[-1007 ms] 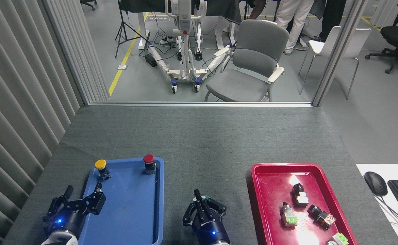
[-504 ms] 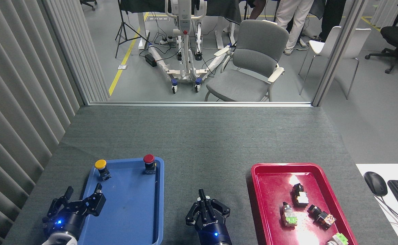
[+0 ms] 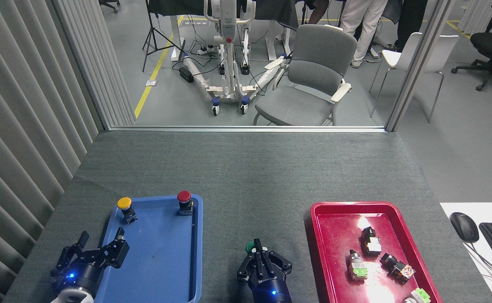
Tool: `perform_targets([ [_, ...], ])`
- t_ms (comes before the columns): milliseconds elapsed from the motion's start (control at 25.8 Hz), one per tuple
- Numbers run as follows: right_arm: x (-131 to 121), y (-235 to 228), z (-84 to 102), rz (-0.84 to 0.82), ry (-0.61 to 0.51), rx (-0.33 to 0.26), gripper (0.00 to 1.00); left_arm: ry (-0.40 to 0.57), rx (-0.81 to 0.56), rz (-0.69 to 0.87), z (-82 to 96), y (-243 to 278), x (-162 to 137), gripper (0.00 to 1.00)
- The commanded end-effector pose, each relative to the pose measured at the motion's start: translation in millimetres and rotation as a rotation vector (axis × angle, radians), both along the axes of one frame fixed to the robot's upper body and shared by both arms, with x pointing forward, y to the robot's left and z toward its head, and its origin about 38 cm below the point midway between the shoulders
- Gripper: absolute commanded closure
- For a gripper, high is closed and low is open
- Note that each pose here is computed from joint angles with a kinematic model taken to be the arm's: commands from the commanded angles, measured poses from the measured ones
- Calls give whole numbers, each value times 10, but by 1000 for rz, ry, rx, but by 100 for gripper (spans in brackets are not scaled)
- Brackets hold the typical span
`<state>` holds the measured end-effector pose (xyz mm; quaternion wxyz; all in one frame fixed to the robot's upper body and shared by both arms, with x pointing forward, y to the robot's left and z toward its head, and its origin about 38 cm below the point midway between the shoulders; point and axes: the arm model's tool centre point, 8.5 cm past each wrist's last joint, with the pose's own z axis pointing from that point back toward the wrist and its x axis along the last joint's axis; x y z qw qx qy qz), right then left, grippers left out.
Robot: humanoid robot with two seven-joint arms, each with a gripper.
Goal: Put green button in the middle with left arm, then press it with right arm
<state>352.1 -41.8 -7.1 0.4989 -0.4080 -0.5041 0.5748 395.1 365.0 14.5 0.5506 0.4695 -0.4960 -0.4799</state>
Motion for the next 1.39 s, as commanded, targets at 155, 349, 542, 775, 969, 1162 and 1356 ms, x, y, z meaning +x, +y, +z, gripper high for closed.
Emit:
perform_targets([
  [155,-7,-45,-59,-9,21,-19,100,0,0,9,2,30,-4,1],
  [349,-19,-16,-67,7,26,-22,100,2,-5,8,-15,13,-7,1],
  [542,-28,8,-71,15,27,-21,100,5,-4,9,-22,23,-10,1],
  [775,35,-12,145,-2,-44,-10,93,8,-6,10,-34,19,-13,1],
  [969,120,-47,537,-22,-154,29,66,8,-7,10,-35,14,-9,1],
  [1162,64,-32,489,-13,-142,26,62,-5,-4,-8,10,4,0,0],
  [1356,-102,-73,321,-21,-109,20,32,-113,-20,-46,186,11,17,0],
])
